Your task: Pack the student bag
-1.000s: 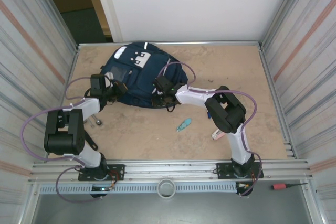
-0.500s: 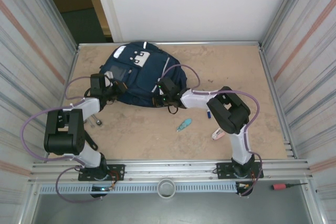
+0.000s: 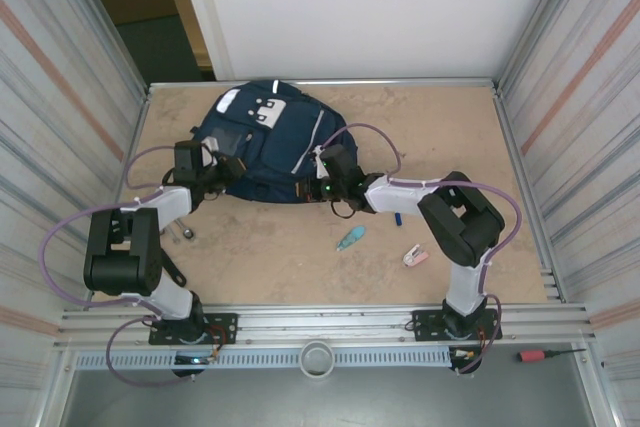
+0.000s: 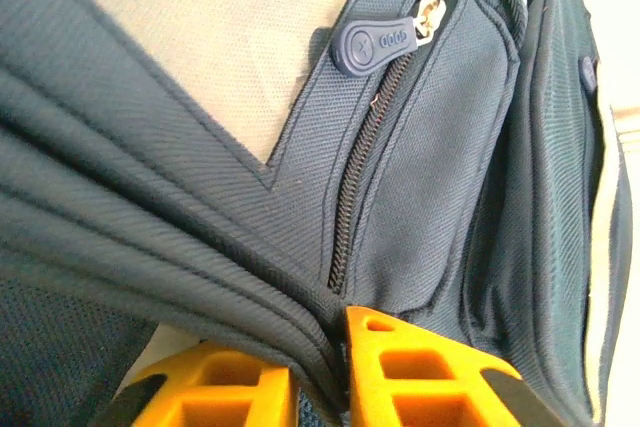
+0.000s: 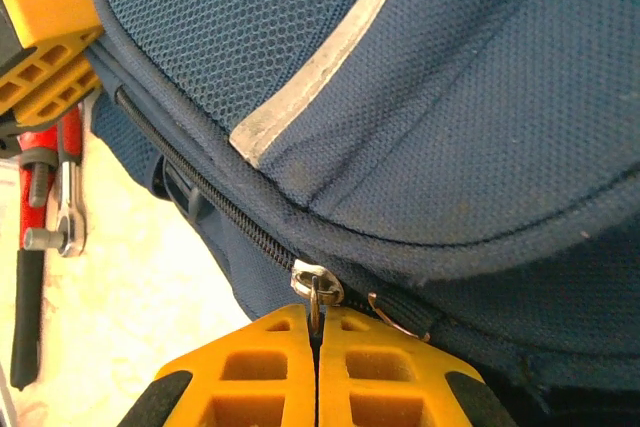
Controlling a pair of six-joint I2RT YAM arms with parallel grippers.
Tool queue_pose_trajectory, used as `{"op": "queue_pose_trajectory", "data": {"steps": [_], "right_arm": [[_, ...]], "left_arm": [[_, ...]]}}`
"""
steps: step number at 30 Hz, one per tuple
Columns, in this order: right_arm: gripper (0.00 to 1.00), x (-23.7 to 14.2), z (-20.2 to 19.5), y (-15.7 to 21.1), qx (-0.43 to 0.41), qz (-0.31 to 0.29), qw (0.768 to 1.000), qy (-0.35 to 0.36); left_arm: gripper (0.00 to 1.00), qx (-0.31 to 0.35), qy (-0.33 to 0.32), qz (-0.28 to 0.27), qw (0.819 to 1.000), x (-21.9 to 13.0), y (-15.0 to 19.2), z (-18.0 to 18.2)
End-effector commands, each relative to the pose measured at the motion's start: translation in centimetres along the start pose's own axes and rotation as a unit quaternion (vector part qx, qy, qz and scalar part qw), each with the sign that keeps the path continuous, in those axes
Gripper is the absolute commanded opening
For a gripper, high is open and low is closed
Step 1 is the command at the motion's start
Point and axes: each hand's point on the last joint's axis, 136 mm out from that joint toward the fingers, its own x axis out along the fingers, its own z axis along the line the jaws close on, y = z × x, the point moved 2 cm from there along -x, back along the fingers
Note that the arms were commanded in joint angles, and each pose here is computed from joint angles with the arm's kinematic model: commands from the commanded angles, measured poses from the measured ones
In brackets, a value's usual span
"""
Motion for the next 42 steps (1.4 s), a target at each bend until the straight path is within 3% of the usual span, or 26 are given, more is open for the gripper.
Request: {"op": "queue_pose_trajectory", "data": {"steps": [1,9,12,14,17,21,24,28,33,37,42], "right_arm": [[0.00,-2.4,1.2,-1.7,-0.030,-0.022,0.999,-0.012],[0.00,-4.7,0.9,-2.6,-0.067,-0.002,0.998,0.006],[0.00,-4.5,0.7,-2.5,-0.062,0.000,0.998,0.002],[0.00,-4.4,0.7,-2.5,-0.058,-0.003,0.998,-0.003],[0.00,-4.2,0.7,-2.6,-0.055,-0.005,0.998,-0.006],[0.00,-4.1,0.5,-2.5,-0.050,-0.005,0.999,-0.007],[0.00,-4.1,0.3,-2.5,-0.045,-0.005,0.999,-0.008],[0.00,-4.0,0.3,-2.4,-0.040,-0.006,0.999,-0.013],[0.00,-3.9,0.3,-2.3,-0.035,-0.006,0.999,-0.015],[0.00,-3.9,0.2,-2.2,-0.034,-0.004,0.999,-0.014],[0.00,-4.0,0.1,-2.3,-0.034,-0.006,0.999,-0.011]], "left_arm": [[0.30,0.037,0.012,0.000,0.999,-1.1,-0.2,-1.5],[0.57,0.165,-0.008,-0.068,0.984,-6.2,-1.7,-4.7],[0.71,0.270,-0.022,-0.080,0.959,-7.0,-1.2,-7.7],[0.74,0.345,-0.020,-0.068,0.936,-6.4,-0.3,-10.3],[0.73,0.462,-0.005,-0.038,0.886,-4.7,1.5,-13.1],[0.71,0.629,0.010,-0.024,0.777,-2.5,3.7,-14.3],[0.71,0.701,0.026,-0.014,0.713,-1.5,4.2,-14.3],[0.70,0.749,0.056,0.021,0.659,0.3,5.2,-14.4],[0.63,0.769,0.060,0.058,0.633,2.5,5.3,-14.0],[0.55,0.771,0.068,0.073,0.630,3.5,5.2,-14.1],[0.56,0.775,0.080,0.111,0.617,4.5,5.9,-13.2]]}}
